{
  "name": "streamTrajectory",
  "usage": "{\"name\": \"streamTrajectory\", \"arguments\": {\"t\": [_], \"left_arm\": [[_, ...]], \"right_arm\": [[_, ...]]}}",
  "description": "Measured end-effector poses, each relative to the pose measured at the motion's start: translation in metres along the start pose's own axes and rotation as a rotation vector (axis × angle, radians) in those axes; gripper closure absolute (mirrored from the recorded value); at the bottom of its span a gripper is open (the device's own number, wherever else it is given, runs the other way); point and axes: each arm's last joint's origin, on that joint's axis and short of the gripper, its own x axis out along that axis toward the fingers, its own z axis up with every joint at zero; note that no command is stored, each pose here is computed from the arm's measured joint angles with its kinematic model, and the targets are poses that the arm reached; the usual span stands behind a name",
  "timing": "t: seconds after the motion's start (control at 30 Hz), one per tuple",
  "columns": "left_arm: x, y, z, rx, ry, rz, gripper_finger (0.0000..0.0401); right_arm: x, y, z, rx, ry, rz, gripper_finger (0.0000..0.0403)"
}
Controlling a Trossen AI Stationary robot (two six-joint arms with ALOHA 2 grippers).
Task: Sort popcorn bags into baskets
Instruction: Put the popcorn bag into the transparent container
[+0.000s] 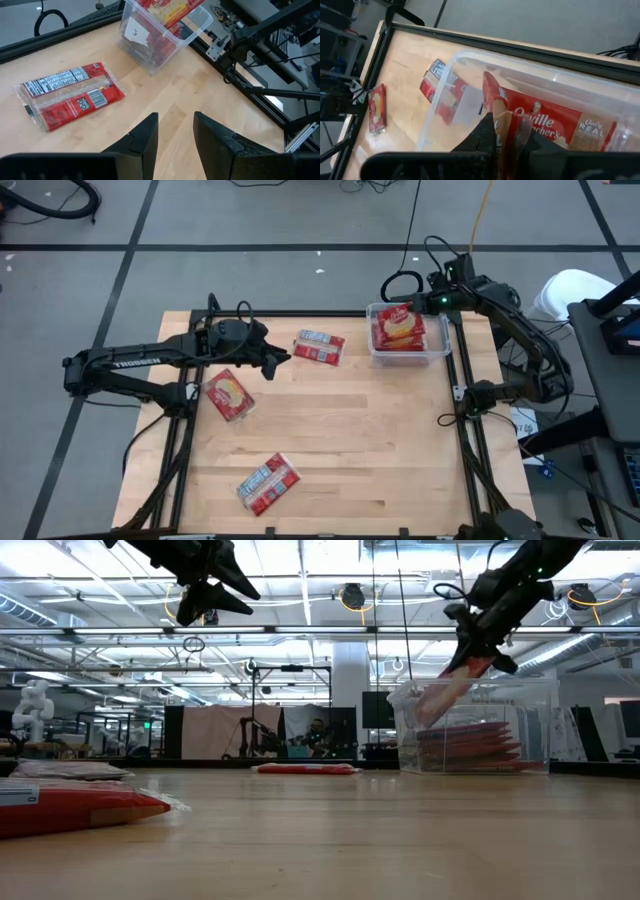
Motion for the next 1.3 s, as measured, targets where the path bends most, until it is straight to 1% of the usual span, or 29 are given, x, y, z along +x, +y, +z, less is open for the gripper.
{"name": "streamTrajectory", "arguments": {"t": [0.2, 0.37, 0.67, 0.8, 1.0, 1.17, 1.23, 1.3], "left_arm": [[0.0, 0.0, 0.0, -0.015, -0.004, 0.007, 0.0274], [0.0, 0.001, 0.0, -0.021, -0.013, 0.023, 0.0274], [0.001, 0.002, 0.001, -0.035, -0.031, 0.052, 0.0274], [0.001, 0.002, 0.001, -0.035, -0.046, 0.074, 0.0274], [0.005, 0.004, 0.001, -0.031, -0.053, 0.113, 0.0274], [0.016, 0.008, -0.006, -0.032, 0.012, 0.158, 0.0274], [0.022, 0.013, -0.013, -0.046, 0.079, 0.202, 0.0274], [0.029, 0.014, -0.016, -0.07, 0.099, 0.212, 0.0274]], "right_arm": [[0.01, -0.005, 0.004, 0.004, 0.012, -0.005, 0.0369], [0.011, -0.007, 0.005, -0.024, -0.001, -0.064, 0.0347], [0.013, -0.006, 0.004, -0.087, -0.016, -0.174, 0.0274], [0.009, -0.004, 0.004, -0.094, -0.036, -0.168, 0.025], [-0.01, 0.009, 0.006, -0.156, -0.161, -0.125, 0.0243], [-0.025, 0.026, 0.008, -0.249, -0.261, 0.012, 0.0244], [-0.028, 0.034, 0.007, -0.282, -0.276, 0.065, 0.0244], [-0.03, 0.041, 0.003, -0.307, -0.275, 0.088, 0.0245]]}}
